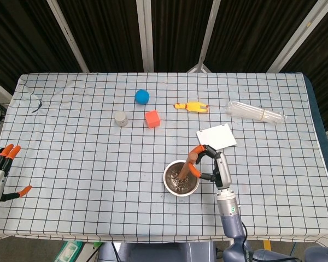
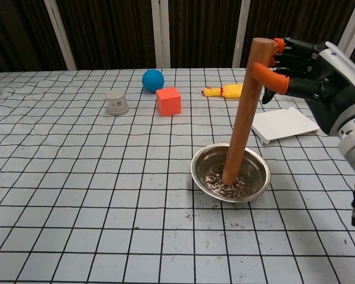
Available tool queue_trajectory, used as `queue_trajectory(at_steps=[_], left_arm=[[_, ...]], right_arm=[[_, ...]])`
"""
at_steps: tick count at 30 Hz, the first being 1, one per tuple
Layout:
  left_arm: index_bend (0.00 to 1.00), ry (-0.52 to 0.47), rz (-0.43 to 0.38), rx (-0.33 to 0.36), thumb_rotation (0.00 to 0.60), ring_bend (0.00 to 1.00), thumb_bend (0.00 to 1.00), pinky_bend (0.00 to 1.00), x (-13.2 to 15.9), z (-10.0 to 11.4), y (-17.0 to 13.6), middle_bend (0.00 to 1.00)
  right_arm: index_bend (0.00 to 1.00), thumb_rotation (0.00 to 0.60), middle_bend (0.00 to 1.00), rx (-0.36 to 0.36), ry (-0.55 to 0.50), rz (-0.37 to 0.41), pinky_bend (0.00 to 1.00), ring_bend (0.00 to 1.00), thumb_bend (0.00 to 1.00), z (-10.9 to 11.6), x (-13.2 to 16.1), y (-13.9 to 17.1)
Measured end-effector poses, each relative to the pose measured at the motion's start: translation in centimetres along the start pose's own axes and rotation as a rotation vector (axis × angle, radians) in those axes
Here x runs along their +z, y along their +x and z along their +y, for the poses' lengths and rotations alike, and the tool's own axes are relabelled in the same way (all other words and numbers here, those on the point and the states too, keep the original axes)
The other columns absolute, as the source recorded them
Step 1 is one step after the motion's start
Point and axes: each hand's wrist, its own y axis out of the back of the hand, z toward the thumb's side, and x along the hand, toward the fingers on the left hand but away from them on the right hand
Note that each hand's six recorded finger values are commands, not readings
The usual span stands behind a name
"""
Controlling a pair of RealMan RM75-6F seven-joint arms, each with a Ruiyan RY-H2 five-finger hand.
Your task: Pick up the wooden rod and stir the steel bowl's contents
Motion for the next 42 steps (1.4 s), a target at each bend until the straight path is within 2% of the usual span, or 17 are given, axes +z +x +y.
queue_trajectory(at_steps=[12,26,42], left_arm=[[0.0,-0.005,0.001,0.003,0.6,0.0,0.03,0.01,0.0,0.1,0.0,0.0],[0.0,-0.007,0.0,0.01,0.6,0.0,0.03,0.01,0.0,0.2,0.0,0.0],[0.0,-0.01,-0.001,0.011,0.6,0.0,0.03,0.01,0.0,0.1,0.0,0.0]], right_arm=[[0.81,0.6,0.6,-0.002,-0.005,-0.001,0.59,0.65,0.52,-0.1,-0.1,0.3],[0.81,0.6,0.6,-0.009,-0.032,0.068,0.59,0.65,0.52,0.4,3.1,0.0],[0.81,0.6,0.6,-0.016,0.004,-0.005,0.59,0.65,0.52,0.4,-0.4,0.8]])
